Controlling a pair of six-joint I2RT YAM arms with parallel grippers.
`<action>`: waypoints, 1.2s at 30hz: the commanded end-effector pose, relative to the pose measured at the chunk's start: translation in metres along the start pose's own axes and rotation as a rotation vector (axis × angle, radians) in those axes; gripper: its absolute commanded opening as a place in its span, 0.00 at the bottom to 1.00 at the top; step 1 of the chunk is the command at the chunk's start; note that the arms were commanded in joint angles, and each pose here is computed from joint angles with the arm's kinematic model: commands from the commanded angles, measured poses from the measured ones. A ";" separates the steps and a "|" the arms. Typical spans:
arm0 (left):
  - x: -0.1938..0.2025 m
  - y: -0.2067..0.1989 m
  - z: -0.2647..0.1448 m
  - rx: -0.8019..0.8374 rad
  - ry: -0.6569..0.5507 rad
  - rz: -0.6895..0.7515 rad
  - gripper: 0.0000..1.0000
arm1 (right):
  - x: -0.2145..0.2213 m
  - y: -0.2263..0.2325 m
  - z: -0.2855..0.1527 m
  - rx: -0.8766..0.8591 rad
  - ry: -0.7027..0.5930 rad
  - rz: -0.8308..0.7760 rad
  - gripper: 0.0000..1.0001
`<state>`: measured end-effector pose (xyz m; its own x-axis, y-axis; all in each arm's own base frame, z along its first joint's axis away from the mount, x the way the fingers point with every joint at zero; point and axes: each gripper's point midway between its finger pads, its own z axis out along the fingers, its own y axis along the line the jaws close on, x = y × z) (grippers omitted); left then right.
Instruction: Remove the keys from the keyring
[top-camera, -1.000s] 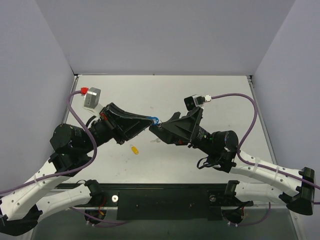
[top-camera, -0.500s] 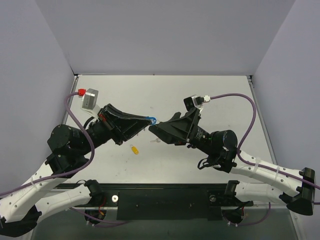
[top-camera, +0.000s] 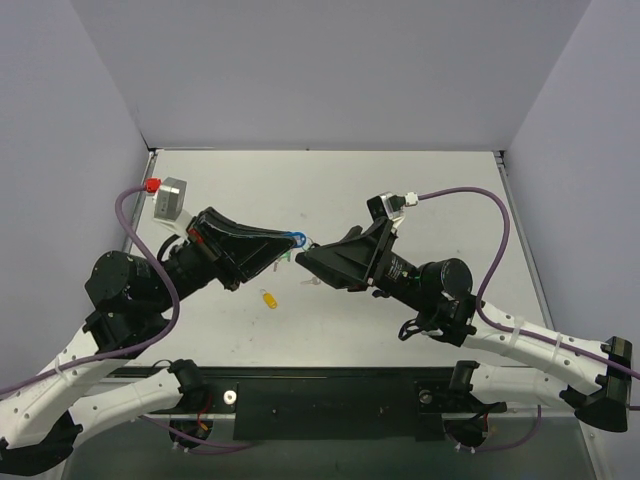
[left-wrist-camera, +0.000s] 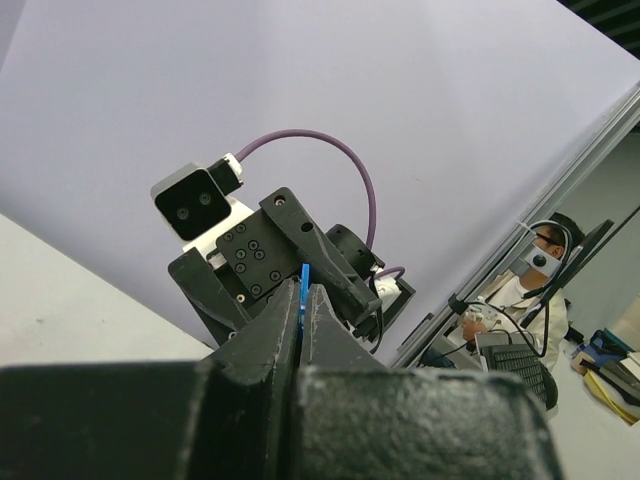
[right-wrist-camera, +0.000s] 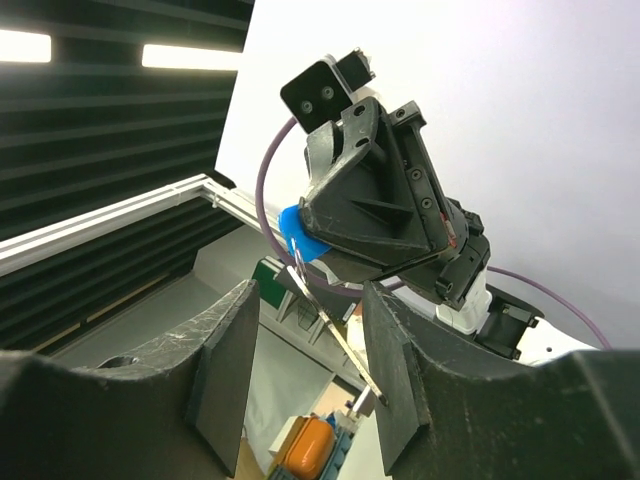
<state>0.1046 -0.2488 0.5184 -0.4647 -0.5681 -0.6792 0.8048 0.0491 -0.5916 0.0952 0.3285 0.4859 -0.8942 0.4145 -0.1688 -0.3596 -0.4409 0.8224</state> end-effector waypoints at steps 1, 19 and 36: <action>-0.020 -0.015 -0.005 0.023 -0.053 0.030 0.00 | -0.005 0.032 -0.002 -0.093 -0.026 -0.032 0.41; -0.019 -0.007 -0.009 -0.034 -0.046 0.034 0.00 | 0.003 0.037 0.000 -0.089 0.005 -0.066 0.29; -0.018 -0.002 -0.015 -0.072 -0.036 0.042 0.00 | 0.001 0.039 0.002 -0.091 -0.011 -0.061 0.31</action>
<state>0.1094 -0.2375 0.5078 -0.4523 -0.5634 -0.6914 0.7782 0.1295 -0.6146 0.0932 0.3367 0.4717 -0.8843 0.4156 -0.2128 -0.3802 -0.3763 0.8449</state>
